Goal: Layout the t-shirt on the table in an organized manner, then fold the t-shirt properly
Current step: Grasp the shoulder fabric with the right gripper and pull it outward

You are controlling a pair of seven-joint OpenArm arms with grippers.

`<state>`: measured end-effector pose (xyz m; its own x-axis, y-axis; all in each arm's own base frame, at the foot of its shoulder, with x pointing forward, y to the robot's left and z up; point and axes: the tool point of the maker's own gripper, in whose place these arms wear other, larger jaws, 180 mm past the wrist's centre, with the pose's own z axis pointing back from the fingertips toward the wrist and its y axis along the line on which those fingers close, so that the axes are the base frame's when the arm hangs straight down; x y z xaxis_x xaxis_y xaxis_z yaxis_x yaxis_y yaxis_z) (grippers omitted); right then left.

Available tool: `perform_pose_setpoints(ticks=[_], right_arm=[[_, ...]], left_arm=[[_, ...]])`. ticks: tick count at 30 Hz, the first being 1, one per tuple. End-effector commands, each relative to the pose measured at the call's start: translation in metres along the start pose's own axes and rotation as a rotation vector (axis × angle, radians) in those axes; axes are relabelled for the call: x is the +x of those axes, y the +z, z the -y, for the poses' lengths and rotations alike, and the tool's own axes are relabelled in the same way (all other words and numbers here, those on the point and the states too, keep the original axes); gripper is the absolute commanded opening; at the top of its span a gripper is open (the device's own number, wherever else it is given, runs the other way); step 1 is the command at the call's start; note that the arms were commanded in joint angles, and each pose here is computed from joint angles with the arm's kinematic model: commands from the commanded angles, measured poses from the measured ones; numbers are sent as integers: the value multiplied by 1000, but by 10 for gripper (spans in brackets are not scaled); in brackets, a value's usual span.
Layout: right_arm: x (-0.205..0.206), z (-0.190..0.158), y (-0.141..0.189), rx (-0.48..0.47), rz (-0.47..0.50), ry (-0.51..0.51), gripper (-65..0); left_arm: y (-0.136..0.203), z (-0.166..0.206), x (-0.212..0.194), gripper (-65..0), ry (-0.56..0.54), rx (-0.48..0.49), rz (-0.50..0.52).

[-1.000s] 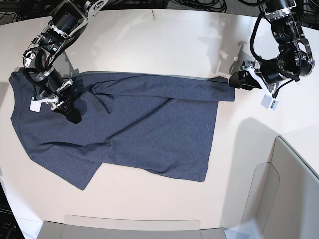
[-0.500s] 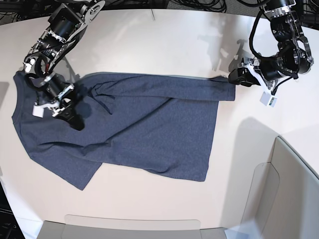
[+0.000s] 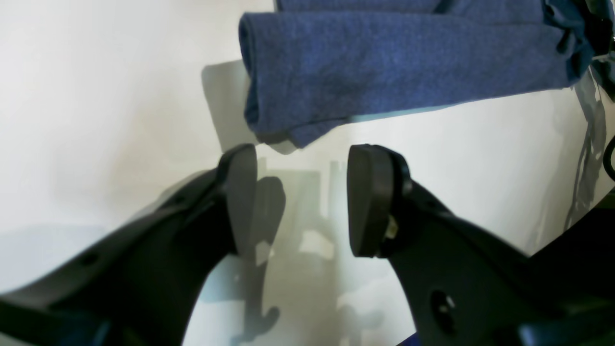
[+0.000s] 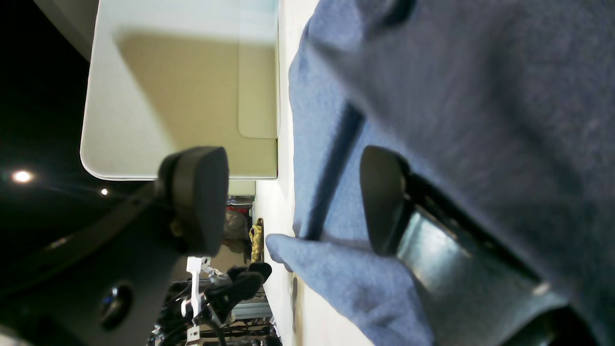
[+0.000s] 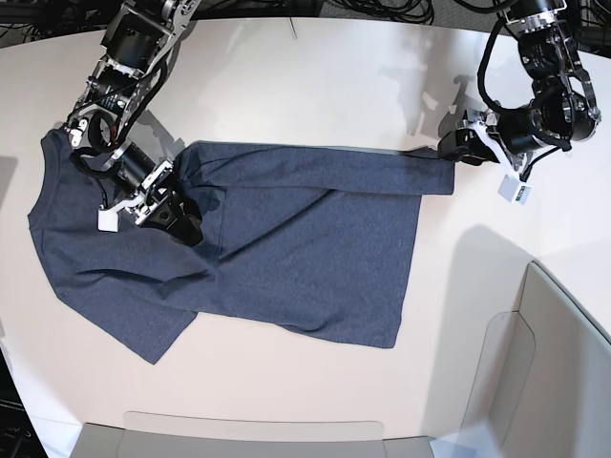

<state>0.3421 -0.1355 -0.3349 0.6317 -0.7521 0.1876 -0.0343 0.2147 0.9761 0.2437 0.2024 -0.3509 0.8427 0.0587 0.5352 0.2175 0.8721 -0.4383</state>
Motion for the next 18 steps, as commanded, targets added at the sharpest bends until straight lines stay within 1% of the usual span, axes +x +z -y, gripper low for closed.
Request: perform_pose_setpoints(ticks=[1,5,8,11,14,18], right_arm=[[6,-7,5,17,5,18,-221],[23,-7,33,-36,19,99,-221],[43,-11,61,-57,64,147,-221],[61,-9,87,-111,94,192,-221],[64,-1,108,-163,92,204,-221],[52,-6,119,-185,60,244,-221]], left_arm=[[6,1,12,-366,-25,-1,38],[6,1,12,-366,-25,-1,38],[5,2,11,-366,-26,-4,34],[5,2,8,-366,-22,-5,26],[5,2,3,-366,-17,-5,17],[5,2,3,-366,-17,-5,17]])
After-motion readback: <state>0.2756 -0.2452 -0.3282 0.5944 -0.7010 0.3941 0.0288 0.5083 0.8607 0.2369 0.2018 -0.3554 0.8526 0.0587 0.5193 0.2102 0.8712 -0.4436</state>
